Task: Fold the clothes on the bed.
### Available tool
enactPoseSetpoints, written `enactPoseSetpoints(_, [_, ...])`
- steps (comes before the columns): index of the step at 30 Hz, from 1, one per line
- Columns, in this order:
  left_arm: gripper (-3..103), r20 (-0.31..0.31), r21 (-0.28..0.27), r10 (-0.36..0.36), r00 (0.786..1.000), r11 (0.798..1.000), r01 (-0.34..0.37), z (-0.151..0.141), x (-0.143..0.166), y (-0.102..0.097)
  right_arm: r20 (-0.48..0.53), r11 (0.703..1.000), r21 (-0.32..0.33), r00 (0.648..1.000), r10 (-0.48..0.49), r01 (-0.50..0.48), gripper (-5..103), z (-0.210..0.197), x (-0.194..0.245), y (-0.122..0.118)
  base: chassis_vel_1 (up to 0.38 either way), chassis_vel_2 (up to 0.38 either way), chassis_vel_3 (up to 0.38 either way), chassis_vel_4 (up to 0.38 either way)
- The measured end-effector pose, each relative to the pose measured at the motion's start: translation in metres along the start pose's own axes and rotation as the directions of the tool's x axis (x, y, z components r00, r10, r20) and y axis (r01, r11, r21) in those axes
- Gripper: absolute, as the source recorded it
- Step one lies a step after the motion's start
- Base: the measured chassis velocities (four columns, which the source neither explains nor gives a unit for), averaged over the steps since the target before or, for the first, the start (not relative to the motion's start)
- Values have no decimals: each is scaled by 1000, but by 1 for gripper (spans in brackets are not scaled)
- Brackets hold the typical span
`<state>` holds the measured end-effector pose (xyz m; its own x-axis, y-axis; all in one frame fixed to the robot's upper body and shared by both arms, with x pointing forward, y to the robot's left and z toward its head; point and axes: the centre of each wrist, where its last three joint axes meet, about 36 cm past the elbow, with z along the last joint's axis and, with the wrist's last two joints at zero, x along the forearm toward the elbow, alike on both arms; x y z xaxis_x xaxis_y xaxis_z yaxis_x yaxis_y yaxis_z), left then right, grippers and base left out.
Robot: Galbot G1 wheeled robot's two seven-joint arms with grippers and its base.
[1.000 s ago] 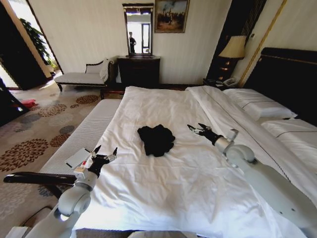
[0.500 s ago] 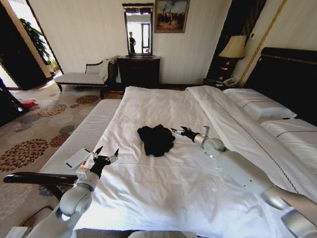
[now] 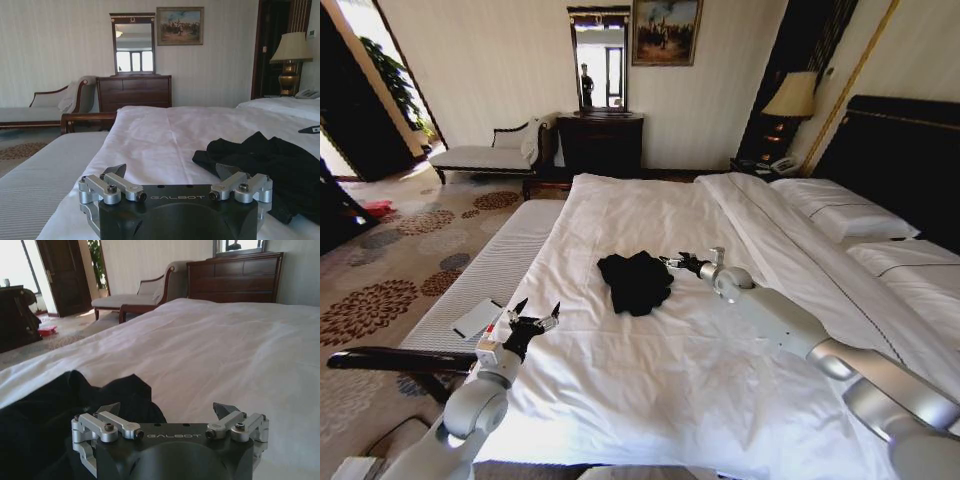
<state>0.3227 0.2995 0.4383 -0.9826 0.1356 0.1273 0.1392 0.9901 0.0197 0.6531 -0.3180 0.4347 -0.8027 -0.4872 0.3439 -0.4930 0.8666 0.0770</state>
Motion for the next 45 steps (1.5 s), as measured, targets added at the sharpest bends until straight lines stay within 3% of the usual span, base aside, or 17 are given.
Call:
enactPoseSetpoints(8, [100, -2, 7, -3, 1000, 1000, 3, 3, -1, 1, -57, 999, 43, 998, -10, 12, 100, 13, -18, 0, 0, 0, 0, 0])
enactPoseSetpoints(15, [100, -4, 5, -3, 1000, 1000, 3, 6, -1, 3, -40, 999, -14, 999, 29, -30, 100, 15, -25, -11, 0, 0, 0, 0])
enactPoseSetpoints(18, [100, -5, 4, -3, 1000, 1000, 3, 6, -2, 4, -48, 999, -15, 998, 32, -33, 102, 18, -25, -14, 0, 0, 0, 0])
enactPoseSetpoints(30, [100, -7, 10, -2, 1000, 1000, 2, 7, -2, 5, -77, 1000, -4, 997, 17, -17, 94, 23, -40, -9, 0, 0, 0, 0])
enactPoseSetpoints(38, [100, -8, 4, -4, 1000, 1000, 4, 7, -2, 7, -84, 1000, -5, 996, 10, -11, 73, 24, -47, -3, 0, 0, 0, 0])
enactPoseSetpoints(41, [100, -5, -1, -3, 1000, 1000, 3, 4, -1, 10, -96, 1000, 4, 995, 12, -12, 57, 27, -47, -4, 0, 0, 0, 0])
enactPoseSetpoints(45, [100, -5, -2, -5, 1000, 1000, 5, 4, -1, 11, -99, 1000, 7, 995, 14, -14, 46, 29, -46, -5, 0, 0, 0, 0])
